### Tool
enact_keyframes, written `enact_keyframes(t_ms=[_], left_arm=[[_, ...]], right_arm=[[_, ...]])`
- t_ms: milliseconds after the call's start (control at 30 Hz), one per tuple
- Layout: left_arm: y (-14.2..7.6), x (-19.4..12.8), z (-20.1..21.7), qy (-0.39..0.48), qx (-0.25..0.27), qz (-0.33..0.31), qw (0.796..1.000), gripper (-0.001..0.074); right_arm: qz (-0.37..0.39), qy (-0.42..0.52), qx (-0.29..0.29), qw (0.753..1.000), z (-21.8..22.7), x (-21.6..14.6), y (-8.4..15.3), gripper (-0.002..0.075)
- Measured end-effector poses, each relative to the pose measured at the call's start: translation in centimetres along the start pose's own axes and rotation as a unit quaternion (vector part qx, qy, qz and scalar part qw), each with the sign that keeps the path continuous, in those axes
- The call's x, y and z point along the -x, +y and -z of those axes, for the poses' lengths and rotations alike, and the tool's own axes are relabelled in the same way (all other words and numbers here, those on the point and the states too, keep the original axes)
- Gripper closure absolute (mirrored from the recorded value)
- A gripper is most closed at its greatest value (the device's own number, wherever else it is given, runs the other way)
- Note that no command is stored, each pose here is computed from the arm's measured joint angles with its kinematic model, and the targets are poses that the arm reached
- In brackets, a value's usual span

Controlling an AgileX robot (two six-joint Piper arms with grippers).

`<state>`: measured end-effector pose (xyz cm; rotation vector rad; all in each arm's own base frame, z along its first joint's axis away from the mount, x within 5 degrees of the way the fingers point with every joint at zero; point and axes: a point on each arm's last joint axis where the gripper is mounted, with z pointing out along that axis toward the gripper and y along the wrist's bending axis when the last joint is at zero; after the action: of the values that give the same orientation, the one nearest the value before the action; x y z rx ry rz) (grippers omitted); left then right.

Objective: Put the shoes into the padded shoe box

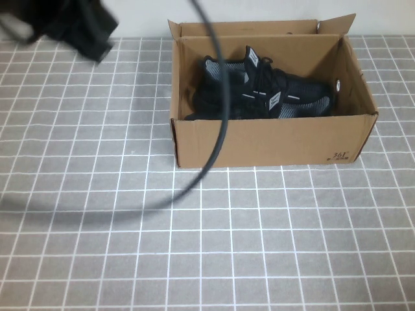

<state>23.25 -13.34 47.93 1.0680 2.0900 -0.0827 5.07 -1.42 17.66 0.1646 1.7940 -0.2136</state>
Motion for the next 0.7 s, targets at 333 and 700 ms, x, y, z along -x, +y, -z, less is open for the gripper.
enact_keyframes(t_ms=[333, 700], left_arm=[[-5.4, -9.7, 4.7, -0.028, -0.038, 0.024, 0.999, 0.0733], [-9.8, -18.6, 7.9, -0.085, -0.032, 0.089, 0.992, 0.0733]], right_arm=[[0.0, 0.0, 0.0, 1.0, 0.0, 0.0, 0.0, 0.0732], [0.0, 0.0, 0.0, 1.0, 0.0, 0.0, 0.0, 0.0732]])
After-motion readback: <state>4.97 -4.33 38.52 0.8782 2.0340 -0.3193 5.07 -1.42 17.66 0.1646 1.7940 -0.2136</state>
